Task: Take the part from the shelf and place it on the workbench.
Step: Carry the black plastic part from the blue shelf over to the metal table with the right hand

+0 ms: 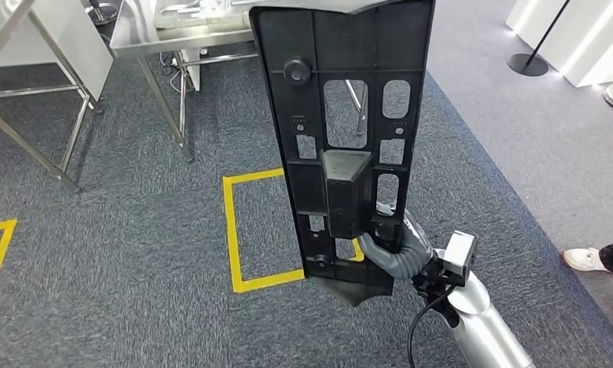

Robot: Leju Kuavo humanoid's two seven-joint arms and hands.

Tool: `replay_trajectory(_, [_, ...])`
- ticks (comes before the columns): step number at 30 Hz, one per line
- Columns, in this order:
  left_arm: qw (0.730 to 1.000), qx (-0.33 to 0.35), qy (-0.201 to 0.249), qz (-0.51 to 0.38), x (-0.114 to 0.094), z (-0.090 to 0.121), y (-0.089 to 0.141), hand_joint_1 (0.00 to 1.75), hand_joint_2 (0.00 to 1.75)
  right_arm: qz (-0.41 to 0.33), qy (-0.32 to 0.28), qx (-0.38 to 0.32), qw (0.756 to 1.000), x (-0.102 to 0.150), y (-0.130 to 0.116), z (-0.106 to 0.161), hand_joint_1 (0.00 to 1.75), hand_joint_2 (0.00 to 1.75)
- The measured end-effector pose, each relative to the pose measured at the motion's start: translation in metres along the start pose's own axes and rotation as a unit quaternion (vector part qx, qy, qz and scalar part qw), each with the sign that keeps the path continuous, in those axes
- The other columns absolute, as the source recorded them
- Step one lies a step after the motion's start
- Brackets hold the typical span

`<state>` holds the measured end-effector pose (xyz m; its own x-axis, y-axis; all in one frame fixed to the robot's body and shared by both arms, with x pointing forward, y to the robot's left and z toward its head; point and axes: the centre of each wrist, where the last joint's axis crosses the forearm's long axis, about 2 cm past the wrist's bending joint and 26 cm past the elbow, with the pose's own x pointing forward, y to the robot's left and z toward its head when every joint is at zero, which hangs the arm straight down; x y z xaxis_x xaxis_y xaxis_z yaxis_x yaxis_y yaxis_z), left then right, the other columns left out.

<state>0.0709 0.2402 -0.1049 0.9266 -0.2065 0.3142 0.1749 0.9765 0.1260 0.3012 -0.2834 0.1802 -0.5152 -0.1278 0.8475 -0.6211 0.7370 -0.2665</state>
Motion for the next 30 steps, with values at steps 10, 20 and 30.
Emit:
replay_trajectory(10, [1.000, 0.000, 0.003, 0.000, -0.0029, 0.0005, -0.0003, 0.00, 1.75, 0.002, 0.001, 0.000, 1.000, 0.0004, -0.0012, -0.0003, 1.69, 1.75])
replay_trajectory(20, [1.000, -0.002, 0.004, 0.000, -0.0041, 0.0010, -0.0019, 0.00, 1.75, -0.001, -0.001, -0.001, 1.000, 0.0000, 0.0009, -0.0024, 1.69, 1.75])
replay_trajectory(30, [1.000, -0.002, 0.002, -0.001, -0.0035, 0.0008, -0.0016, 0.00, 1.75, 0.000, -0.005, 0.000, 1.000, 0.0014, -0.0004, -0.0051, 1.69, 1.75])
